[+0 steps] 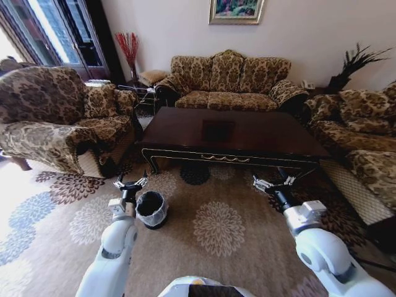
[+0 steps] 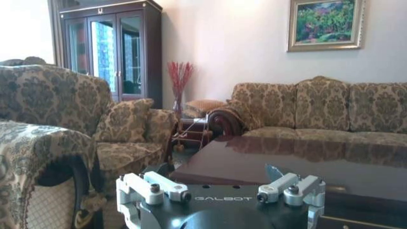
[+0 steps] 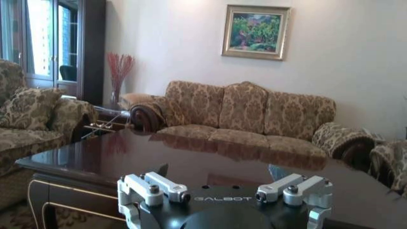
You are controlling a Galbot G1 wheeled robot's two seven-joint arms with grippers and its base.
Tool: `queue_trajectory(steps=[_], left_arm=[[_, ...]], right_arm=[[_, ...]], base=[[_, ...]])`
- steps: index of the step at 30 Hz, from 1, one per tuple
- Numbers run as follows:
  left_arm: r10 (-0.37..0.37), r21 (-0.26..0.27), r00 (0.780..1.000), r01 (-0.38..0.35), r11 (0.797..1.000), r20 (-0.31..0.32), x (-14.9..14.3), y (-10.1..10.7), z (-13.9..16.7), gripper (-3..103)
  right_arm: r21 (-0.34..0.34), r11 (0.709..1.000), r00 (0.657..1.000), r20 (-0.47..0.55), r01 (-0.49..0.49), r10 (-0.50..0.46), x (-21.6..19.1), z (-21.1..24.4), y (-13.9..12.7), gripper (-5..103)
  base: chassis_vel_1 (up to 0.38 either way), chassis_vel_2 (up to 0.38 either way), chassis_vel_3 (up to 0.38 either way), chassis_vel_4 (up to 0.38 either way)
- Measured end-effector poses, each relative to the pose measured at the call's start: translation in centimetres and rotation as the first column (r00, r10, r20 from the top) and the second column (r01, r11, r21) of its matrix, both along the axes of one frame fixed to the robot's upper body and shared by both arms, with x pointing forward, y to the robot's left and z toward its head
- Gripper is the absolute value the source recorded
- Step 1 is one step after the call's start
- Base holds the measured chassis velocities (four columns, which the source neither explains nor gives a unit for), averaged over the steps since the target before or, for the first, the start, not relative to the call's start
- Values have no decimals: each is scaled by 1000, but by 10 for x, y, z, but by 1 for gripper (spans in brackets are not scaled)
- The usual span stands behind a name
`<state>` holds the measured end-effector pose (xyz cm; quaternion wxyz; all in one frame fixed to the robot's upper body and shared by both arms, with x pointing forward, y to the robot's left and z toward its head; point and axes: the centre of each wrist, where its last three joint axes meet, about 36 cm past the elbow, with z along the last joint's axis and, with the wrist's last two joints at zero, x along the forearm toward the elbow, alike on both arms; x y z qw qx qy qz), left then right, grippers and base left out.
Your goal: Move to the front of the table and place the trash on the table into the trash bin.
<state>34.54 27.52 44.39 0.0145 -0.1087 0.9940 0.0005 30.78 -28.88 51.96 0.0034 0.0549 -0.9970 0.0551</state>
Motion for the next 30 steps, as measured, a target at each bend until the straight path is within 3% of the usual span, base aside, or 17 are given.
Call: queue_trajectory(steps=[14, 17, 19, 20, 25, 30], left_arm=[[-36, -10, 999, 36, 999, 8, -18, -8, 10, 100], [-81, -39, 997, 82, 996, 17, -23, -10, 13, 100], [-187, -124, 982, 190, 974, 30, -37, -16, 20, 100], [-208, -146, 978, 209, 967, 22, -42, -19, 24, 100], [-237, -168, 971, 232, 958, -13, -54, -26, 38, 100], [-184, -192, 983, 177, 965, -16, -65, -30, 73, 100]], right_arm=[[-7, 1000, 1000, -10, 12, -12, -2, 5, 3, 100], [-8, 1000, 1000, -12, 19, -19, -3, 6, 3, 100], [-3, 999, 999, -14, 43, -43, -5, 6, 3, 100], [1, 999, 999, -16, 50, -50, -6, 5, 3, 100], [19, 996, 996, -2, 87, -87, -11, -3, 1, 100], [44, 987, 987, 11, 158, -158, -29, 12, -9, 100]], base=[[0, 0, 0, 0], [0, 0, 0, 0], [0, 0, 0, 0], [0, 0, 0, 0], [0, 0, 0, 0], [0, 0, 0, 0]])
